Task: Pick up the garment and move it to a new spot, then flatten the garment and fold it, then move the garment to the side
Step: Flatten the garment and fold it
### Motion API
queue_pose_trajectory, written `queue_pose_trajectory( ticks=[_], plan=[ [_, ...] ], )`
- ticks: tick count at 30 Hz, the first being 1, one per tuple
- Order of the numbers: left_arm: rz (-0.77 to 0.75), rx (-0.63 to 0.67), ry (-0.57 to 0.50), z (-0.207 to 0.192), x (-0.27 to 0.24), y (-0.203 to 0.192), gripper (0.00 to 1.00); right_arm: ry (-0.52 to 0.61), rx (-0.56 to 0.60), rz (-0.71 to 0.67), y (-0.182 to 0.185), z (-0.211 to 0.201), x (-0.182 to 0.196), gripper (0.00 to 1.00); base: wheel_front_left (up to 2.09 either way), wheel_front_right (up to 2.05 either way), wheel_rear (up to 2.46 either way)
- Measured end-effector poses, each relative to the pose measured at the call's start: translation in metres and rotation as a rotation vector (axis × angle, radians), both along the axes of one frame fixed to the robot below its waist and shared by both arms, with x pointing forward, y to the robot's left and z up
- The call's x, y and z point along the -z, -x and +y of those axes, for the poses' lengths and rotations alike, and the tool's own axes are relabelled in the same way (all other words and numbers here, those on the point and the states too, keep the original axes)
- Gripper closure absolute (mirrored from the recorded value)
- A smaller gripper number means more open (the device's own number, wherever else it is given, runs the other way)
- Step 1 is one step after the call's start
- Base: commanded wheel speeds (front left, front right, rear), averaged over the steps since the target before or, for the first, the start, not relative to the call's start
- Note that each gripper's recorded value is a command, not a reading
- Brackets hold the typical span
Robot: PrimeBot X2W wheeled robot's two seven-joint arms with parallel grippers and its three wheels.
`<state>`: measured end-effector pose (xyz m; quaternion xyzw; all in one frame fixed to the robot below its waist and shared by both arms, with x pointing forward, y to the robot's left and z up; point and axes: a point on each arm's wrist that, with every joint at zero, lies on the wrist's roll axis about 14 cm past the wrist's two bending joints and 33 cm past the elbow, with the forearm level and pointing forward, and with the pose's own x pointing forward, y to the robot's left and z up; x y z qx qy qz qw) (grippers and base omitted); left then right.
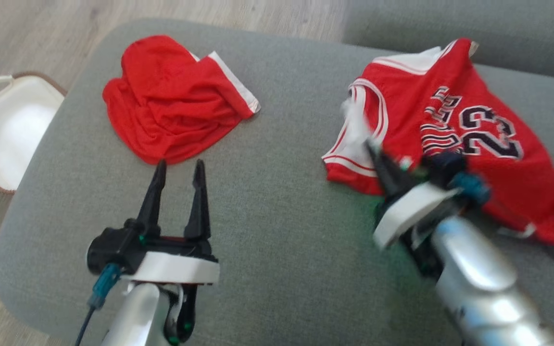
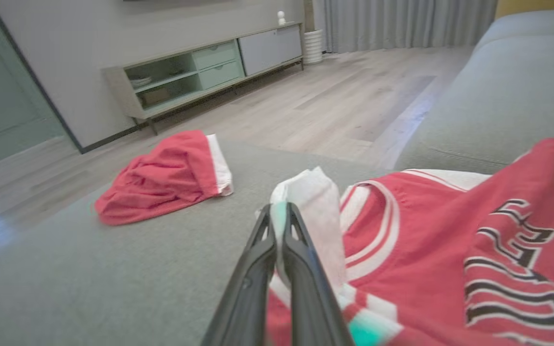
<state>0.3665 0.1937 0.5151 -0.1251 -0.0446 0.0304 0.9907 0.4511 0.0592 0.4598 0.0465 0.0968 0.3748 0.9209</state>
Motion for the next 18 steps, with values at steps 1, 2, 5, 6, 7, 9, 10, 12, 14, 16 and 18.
queue_pose_trajectory(
  ticks=[1, 2, 5, 6, 7, 9, 10, 12, 14, 16, 18],
  plan=[
    [-0.003, -0.009, -0.002, 0.003, -0.001, 0.003, 0.00, 0.006, -0.029, 0.000, 0.011, 0.005, 0.002, 1.00, 0.00, 0.00, 0.00],
    [-0.006, -0.015, -0.003, 0.004, -0.002, 0.005, 0.00, 0.009, -0.056, 0.005, 0.022, 0.010, 0.004, 1.00, 0.00, 0.00, 0.00],
    [-0.011, -0.040, 0.003, 0.011, -0.002, 0.013, 0.00, 0.034, -0.141, 0.030, 0.056, 0.025, 0.012, 1.00, 0.00, 0.00, 0.00],
    [-0.012, -0.045, -0.001, 0.013, -0.002, 0.016, 0.00, 0.049, -0.173, 0.032, 0.067, 0.029, 0.015, 1.00, 0.00, 0.00, 0.00],
    [-0.012, -0.048, -0.004, 0.013, -0.002, 0.019, 0.00, 0.061, -0.202, 0.029, 0.076, 0.033, 0.016, 1.00, 0.00, 0.00, 0.00],
    [-0.013, -0.051, -0.004, 0.015, -0.001, 0.025, 0.00, 0.091, -0.271, 0.041, 0.101, 0.042, 0.022, 1.00, 0.00, 0.00, 0.00],
    [-0.013, -0.052, -0.005, 0.015, -0.001, 0.027, 0.00, 0.114, -0.299, 0.045, 0.110, 0.044, 0.026, 1.00, 0.00, 0.00, 0.00],
    [-0.021, -0.054, -0.004, 0.016, -0.003, 0.029, 0.00, 0.152, -0.349, 0.060, 0.127, 0.047, 0.034, 1.00, 0.00, 0.00, 0.00],
    [-0.027, -0.053, -0.006, 0.015, -0.005, 0.030, 0.00, 0.180, -0.391, 0.070, 0.142, 0.049, 0.041, 0.76, 0.00, 0.00, 0.00],
    [-0.028, -0.051, -0.008, 0.014, -0.005, 0.031, 0.00, 0.190, -0.417, 0.077, 0.151, 0.048, 0.044, 0.42, 0.00, 0.00, 0.00],
    [-0.027, -0.045, -0.007, 0.012, -0.005, 0.031, 0.00, 0.205, -0.432, 0.085, 0.156, 0.044, 0.049, 0.00, 0.00, 0.00, 0.00]
  ],
)
